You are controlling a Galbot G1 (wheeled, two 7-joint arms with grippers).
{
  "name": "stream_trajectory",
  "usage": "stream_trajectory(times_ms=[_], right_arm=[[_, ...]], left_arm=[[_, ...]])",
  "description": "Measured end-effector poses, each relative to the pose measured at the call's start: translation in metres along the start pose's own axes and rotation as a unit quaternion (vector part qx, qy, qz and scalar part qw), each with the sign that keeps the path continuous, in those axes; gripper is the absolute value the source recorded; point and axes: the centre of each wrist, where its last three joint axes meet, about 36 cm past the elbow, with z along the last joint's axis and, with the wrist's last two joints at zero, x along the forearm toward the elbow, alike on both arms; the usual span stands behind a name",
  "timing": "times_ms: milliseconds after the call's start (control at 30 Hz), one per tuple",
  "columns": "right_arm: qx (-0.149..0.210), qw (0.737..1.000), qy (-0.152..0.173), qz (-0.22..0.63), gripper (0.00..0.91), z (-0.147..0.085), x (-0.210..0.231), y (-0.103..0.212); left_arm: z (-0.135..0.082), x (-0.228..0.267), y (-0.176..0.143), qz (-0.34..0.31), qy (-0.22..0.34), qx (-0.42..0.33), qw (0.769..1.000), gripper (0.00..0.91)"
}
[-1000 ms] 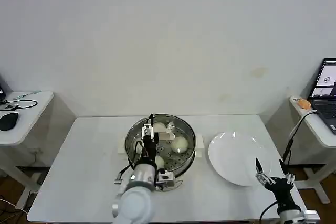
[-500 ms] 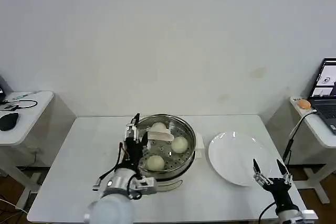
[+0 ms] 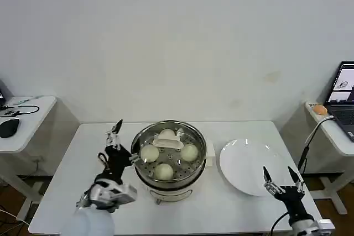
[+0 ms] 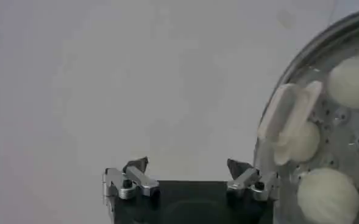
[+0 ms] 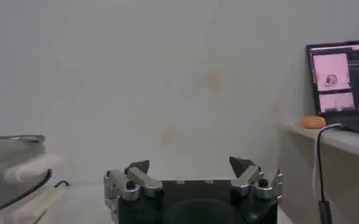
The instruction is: Take steamed baozi put them in steamer then cover it.
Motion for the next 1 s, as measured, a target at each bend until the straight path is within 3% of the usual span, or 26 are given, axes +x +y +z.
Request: stream_trajectory(times_ms=[267,567,1000], right_arm=[[0.013,0.999,0.028,-0.019,0.907,-0.016,-0.003,0.013],[0.017,0.998,0.056,-0.022,0.907,-0.014,-0.005,0.022],[0.032,0.995,0.088,-0.022,0.907,-0.013,-0.004,0.027]], left_arm=[[0.046,0.006,-0.002,0.039,0.024,0.138,0.989,0.907],[0.088,0.026,-0.010,0.050,0.060,0.229,0.970,0.907],[0.110,0.058,-0.025,0.056,0.091,0.292,0.951,0.907]])
